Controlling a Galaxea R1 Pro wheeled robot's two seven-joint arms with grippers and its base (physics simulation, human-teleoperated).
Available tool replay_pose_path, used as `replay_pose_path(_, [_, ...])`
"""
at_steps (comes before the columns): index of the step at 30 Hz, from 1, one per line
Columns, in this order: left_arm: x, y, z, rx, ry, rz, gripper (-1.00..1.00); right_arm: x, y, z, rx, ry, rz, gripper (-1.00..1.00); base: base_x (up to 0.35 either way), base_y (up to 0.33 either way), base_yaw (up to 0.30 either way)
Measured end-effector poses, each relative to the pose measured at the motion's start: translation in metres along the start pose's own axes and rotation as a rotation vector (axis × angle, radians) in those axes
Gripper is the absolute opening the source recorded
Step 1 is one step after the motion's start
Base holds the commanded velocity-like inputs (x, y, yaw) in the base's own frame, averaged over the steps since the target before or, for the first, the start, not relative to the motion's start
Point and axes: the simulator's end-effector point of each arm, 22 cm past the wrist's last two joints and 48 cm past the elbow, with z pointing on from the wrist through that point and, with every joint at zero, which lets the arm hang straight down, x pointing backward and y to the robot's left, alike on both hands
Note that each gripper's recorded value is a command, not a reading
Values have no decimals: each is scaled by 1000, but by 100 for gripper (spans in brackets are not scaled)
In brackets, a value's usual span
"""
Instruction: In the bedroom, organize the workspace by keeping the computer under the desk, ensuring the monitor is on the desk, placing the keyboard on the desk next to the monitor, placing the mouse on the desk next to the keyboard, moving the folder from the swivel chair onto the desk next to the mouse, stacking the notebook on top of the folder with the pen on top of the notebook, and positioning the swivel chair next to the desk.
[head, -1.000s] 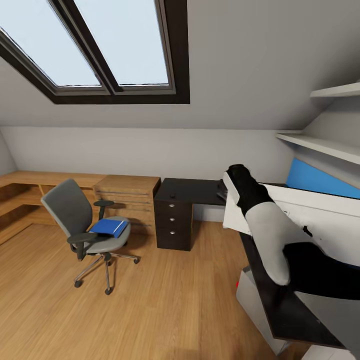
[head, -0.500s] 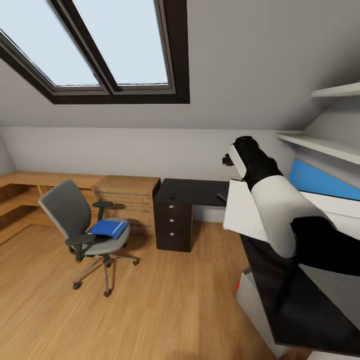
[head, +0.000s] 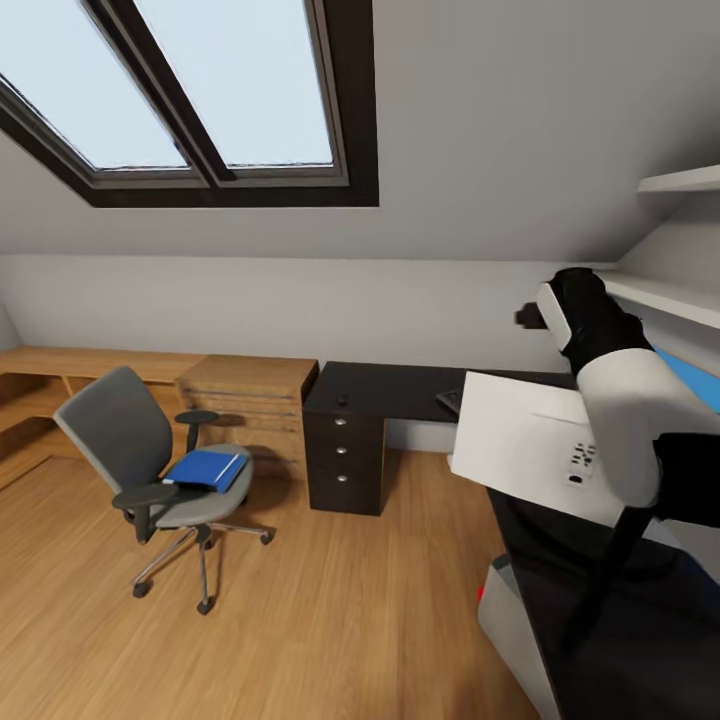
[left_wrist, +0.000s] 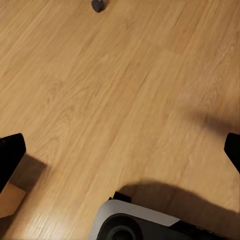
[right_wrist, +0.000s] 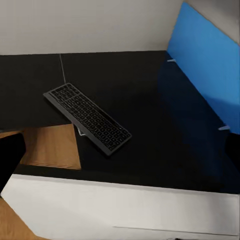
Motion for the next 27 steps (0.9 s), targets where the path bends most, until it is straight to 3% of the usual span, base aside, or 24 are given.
replay_pose_path(9, [0, 0, 0, 2, 0, 0, 100, 15, -43, 17, -53, 51, 35, 100, 164, 0, 0])
replay_pose_path(12, [0, 0, 0, 2, 1, 0, 100, 38, -38, 27, -158, 115, 43, 100, 41, 0, 0])
replay_pose_path(27, [0, 0, 0, 1, 1, 0, 100, 79, -44, 42, -177, 215, 44, 100, 103, 0, 0])
